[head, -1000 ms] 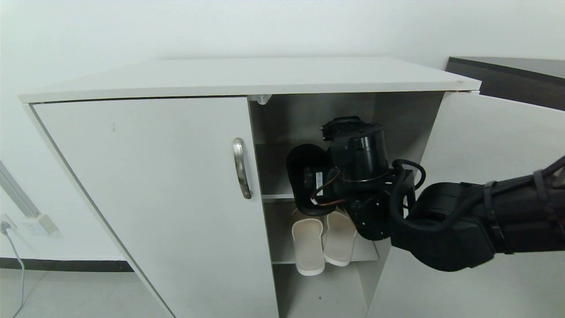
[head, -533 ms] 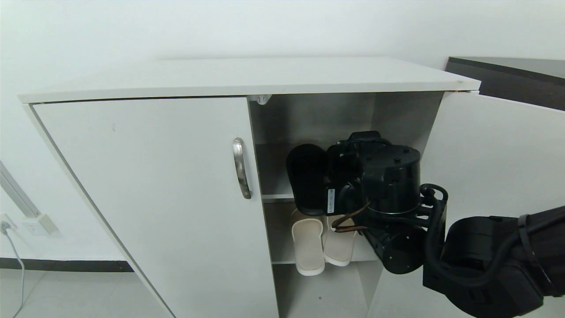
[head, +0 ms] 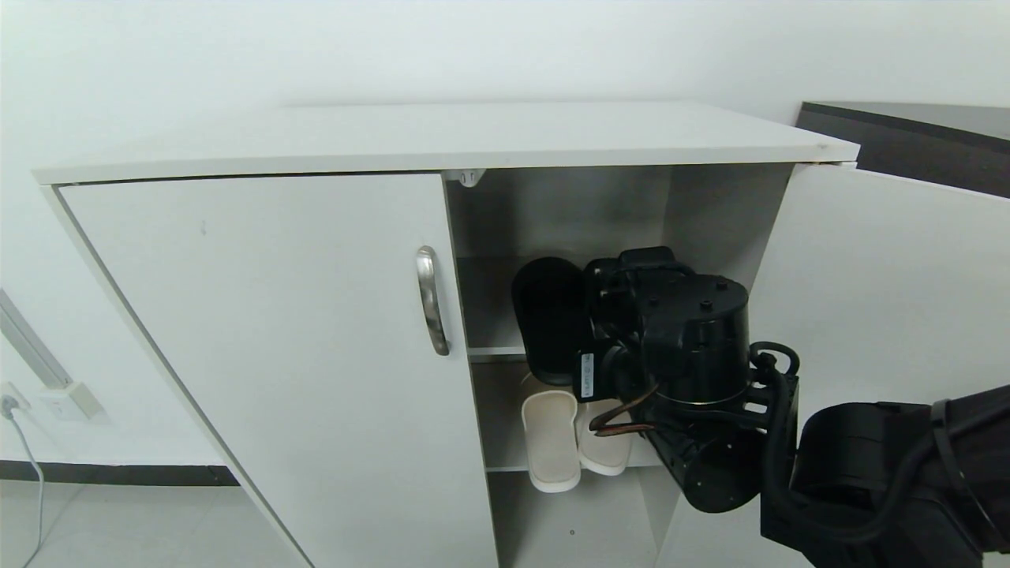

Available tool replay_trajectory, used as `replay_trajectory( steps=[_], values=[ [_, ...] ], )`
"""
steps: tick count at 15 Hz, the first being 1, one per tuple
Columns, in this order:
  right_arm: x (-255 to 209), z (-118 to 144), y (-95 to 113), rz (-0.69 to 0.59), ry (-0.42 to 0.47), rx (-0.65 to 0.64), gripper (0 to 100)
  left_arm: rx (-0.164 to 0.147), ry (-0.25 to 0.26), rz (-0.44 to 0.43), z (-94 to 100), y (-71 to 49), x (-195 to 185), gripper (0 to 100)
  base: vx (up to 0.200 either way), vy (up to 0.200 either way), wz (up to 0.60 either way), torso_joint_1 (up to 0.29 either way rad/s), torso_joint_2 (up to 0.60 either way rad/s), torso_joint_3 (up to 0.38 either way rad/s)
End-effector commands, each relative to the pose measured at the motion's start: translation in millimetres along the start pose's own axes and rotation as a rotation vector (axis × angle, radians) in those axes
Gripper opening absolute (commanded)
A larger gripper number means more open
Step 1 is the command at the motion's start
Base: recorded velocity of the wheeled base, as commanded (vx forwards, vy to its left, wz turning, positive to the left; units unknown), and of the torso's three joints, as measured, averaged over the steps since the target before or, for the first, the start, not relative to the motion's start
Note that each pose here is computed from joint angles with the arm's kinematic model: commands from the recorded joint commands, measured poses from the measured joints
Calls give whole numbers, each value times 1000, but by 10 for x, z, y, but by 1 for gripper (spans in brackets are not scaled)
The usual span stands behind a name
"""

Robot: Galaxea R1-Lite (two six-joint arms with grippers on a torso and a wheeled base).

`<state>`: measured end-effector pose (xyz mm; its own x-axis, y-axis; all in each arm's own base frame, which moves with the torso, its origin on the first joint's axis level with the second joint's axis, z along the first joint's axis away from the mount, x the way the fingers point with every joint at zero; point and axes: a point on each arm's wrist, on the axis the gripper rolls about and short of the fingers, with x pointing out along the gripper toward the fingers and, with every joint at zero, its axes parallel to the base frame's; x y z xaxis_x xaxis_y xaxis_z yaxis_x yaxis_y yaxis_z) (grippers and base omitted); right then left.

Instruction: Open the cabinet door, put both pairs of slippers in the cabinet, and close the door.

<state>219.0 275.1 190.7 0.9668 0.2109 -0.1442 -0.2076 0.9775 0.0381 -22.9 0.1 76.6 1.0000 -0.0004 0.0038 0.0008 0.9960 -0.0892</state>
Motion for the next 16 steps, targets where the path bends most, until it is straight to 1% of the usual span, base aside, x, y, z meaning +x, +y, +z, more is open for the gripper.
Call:
replay_trajectory(
  steps=[1,4,12,16],
  values=[
    [-17,-14,11,5,3,-4,0,0,-1,0,1,0,0,0,0,0,0,0,0,0],
    [-15,-24,19,7,6,-6,0,0,-1,0,1,0,0,0,0,0,0,0,0,0],
    [-12,-107,0,3,29,-27,0,0,1,0,-3,0,1,0,-200,0,0,2,2,1],
    [-28,-199,-36,0,54,-52,0,-1,-1,0,1,0,0,0,-200,0,0,2,6,4]
  ],
)
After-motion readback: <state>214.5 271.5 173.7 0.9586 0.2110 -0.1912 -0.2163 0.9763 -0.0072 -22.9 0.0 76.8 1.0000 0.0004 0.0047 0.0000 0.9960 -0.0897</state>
